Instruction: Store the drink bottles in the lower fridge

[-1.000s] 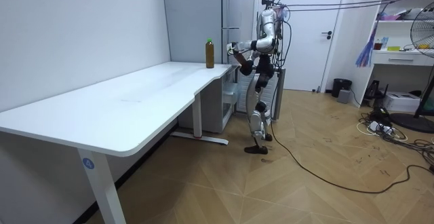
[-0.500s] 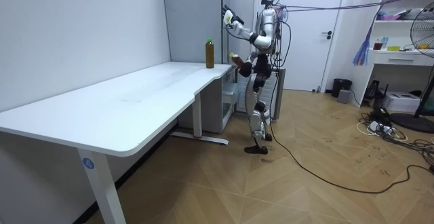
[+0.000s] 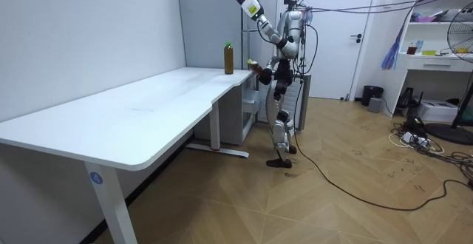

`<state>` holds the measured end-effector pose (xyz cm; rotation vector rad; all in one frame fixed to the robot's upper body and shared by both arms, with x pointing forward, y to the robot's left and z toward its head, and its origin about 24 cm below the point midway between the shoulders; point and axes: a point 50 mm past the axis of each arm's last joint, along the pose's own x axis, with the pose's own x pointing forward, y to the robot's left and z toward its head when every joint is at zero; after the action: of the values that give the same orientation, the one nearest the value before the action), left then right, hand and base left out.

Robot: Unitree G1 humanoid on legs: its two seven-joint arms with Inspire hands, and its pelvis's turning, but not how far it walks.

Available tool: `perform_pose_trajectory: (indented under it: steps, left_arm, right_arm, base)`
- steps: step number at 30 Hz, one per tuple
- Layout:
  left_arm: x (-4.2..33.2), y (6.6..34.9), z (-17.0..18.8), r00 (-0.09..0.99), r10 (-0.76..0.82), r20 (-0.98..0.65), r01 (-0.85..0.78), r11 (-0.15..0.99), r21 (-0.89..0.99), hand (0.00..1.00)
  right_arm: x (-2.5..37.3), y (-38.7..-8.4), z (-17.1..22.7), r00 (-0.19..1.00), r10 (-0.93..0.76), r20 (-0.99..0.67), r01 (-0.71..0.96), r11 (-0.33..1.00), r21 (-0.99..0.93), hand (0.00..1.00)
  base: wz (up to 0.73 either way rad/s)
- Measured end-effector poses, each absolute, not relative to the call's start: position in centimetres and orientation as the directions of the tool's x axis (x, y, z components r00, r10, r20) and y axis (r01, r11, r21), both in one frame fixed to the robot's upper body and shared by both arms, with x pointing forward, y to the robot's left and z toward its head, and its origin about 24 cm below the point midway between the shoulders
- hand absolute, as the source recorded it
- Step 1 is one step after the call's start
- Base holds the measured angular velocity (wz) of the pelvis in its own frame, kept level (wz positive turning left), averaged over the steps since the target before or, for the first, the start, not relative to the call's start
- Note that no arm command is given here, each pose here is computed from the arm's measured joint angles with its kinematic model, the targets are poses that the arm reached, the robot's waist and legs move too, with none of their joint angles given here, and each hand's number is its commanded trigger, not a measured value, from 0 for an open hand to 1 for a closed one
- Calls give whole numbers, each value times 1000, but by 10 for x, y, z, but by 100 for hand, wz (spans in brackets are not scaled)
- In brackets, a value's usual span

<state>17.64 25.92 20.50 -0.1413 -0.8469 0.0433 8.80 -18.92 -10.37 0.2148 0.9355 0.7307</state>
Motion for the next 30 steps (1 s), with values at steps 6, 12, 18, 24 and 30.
perform_pose_trajectory:
  steps: [6,12,18,24,30]
  left_arm:
    - [178,297,161,693,471,545,-515,853,-82,0]
    - [153,334,89,604,762,232,-775,630,-49,0]
    - [122,332,-9,506,834,-221,-857,514,-21,0]
    - [83,293,-98,361,667,-652,-866,500,32,0]
    - [45,268,-137,259,514,-818,-781,610,136,0]
  right_arm:
    - [88,-193,-104,401,612,-682,-471,776,420,100]
    - [82,-196,-107,401,576,-713,-441,803,400,100]
    - [78,-190,-111,397,582,-709,-416,803,426,100]
    - [69,-185,-128,352,571,-742,-340,816,467,100]
    - [72,-185,-134,349,545,-762,-316,834,452,100]
  base:
    - [9]
    - [-3]
    - [-5]
    - [-4]
    - [2]
